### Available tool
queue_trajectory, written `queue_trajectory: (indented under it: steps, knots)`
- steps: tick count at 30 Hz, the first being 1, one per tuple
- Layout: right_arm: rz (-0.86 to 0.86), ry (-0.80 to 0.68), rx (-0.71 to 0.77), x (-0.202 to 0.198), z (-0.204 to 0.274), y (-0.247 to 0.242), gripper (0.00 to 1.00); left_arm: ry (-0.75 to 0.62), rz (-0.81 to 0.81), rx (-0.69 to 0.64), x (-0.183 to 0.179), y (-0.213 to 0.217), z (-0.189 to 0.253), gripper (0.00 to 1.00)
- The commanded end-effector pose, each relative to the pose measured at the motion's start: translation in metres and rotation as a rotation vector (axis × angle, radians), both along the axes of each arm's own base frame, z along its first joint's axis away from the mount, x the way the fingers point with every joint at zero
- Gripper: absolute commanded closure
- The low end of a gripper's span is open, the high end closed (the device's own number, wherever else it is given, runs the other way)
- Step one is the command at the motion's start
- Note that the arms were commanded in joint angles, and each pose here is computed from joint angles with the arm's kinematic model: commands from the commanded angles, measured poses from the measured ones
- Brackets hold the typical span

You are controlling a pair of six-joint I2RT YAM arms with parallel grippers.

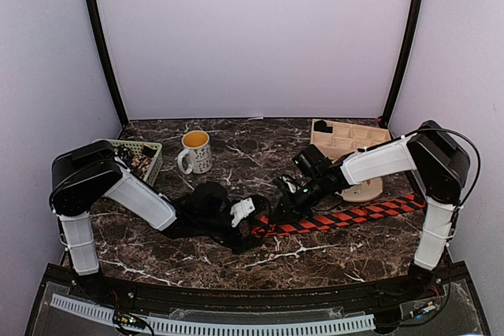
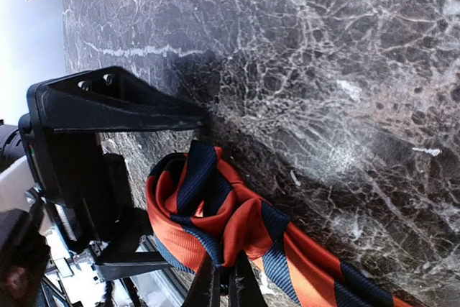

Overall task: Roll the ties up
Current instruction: Roll the tie at the center of the board.

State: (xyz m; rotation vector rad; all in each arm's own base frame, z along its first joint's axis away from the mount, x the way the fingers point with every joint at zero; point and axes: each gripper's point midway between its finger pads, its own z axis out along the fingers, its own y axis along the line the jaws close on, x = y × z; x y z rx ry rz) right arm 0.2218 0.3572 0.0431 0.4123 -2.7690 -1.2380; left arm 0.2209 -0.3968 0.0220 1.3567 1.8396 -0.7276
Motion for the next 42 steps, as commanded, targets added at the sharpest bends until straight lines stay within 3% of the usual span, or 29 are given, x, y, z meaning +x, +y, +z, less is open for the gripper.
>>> queue_trajectory:
  steps: [1,7,15,21,24,27,29,42]
  knots:
    - [0.002,-0.005,-0.022,0.002,-0.002,-0.004,1.00,-0.064,-0.031,-0.071,0.009,-0.023,0.008,0.06]
    - [0.004,-0.003,-0.016,0.003,0.002,-0.001,1.00,-0.083,-0.106,-0.018,0.007,-0.033,-0.014,0.10]
    - [0.006,-0.002,0.016,0.005,0.012,0.006,1.00,-0.027,-0.115,0.046,-0.006,-0.005,-0.030,0.57]
    - [0.020,0.025,-0.019,-0.003,-0.009,0.002,1.00,-0.009,-0.127,0.054,-0.012,0.016,-0.028,0.72]
    - [0.022,0.021,-0.058,-0.003,-0.025,-0.003,1.00,0.003,-0.144,0.041,-0.014,0.017,-0.025,0.69]
    - [0.025,0.027,-0.074,-0.004,-0.037,-0.005,1.00,-0.006,-0.127,0.019,-0.011,0.016,-0.016,0.49]
    - [0.027,0.025,-0.093,-0.006,-0.045,-0.010,1.00,-0.013,-0.098,0.002,-0.007,0.018,-0.010,0.43]
    - [0.047,-0.002,-0.159,-0.016,-0.064,-0.026,1.00,0.043,-0.052,-0.131,-0.010,0.016,0.013,0.47]
